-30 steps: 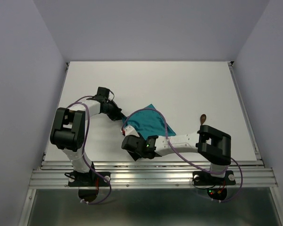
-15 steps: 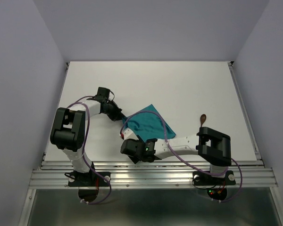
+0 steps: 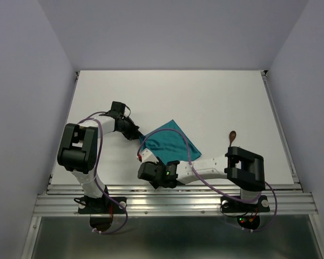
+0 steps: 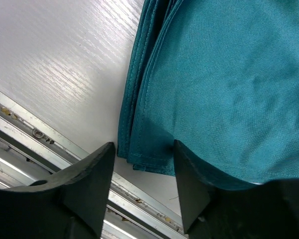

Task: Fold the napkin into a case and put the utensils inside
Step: Pick up the lower triangle-folded napkin from the center of the board.

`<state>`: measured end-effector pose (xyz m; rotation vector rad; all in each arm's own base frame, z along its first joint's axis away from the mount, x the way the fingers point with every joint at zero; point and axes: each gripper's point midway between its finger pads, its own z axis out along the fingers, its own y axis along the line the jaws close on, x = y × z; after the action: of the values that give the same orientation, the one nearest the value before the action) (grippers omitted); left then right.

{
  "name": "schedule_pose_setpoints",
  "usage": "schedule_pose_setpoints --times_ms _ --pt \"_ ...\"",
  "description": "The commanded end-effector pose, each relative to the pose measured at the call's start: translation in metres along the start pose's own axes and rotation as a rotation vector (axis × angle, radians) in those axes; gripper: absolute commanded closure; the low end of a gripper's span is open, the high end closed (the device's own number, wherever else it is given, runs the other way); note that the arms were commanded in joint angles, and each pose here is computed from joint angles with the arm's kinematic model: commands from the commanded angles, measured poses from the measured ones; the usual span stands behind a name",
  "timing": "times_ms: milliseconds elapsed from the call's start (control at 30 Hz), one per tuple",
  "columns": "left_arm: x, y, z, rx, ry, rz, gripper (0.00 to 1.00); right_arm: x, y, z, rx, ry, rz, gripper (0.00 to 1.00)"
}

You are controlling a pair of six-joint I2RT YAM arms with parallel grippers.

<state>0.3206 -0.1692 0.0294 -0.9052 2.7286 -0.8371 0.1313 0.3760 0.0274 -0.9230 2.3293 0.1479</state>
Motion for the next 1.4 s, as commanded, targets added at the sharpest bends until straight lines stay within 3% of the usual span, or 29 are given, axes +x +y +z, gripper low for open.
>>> schedule_pose_setpoints --times_ms 0,67,100,200,300,733,1367 --pt "-0.001 -0.010 -0.011 0.036 -0.028 0.020 1.00 -0.009 0.003 -0.007 0.014 -0.036 0.028 0.46" --pt "-0.001 -0.010 -0.011 0.035 -0.029 0.018 1.00 -0.002 0.002 -0.004 0.019 -0.022 0.030 0.55" --pt "-0.001 -0.010 -0.011 0.034 -0.028 0.016 1.00 -0.002 0.002 -0.003 0.020 -0.023 0.033 0.66" --pt "-0.001 -0.010 -0.012 0.035 -0.030 0.013 1.00 0.002 0.002 -0.001 0.015 -0.017 0.028 0.86" --pt "0.000 -0.009 -0.012 0.035 -0.030 0.012 1.00 0.000 0.002 -0.001 0.015 -0.029 0.023 0.99" --pt "-0.008 -0.007 -0.021 -0.017 -0.077 -0.003 1.00 -0.038 -0.012 -0.030 -0.204 -0.141 0.180 0.99" --pt "-0.013 -0.002 -0.029 -0.168 -0.044 -0.038 1.00 -0.043 -0.034 -0.032 -0.522 -0.070 0.468 0.99"
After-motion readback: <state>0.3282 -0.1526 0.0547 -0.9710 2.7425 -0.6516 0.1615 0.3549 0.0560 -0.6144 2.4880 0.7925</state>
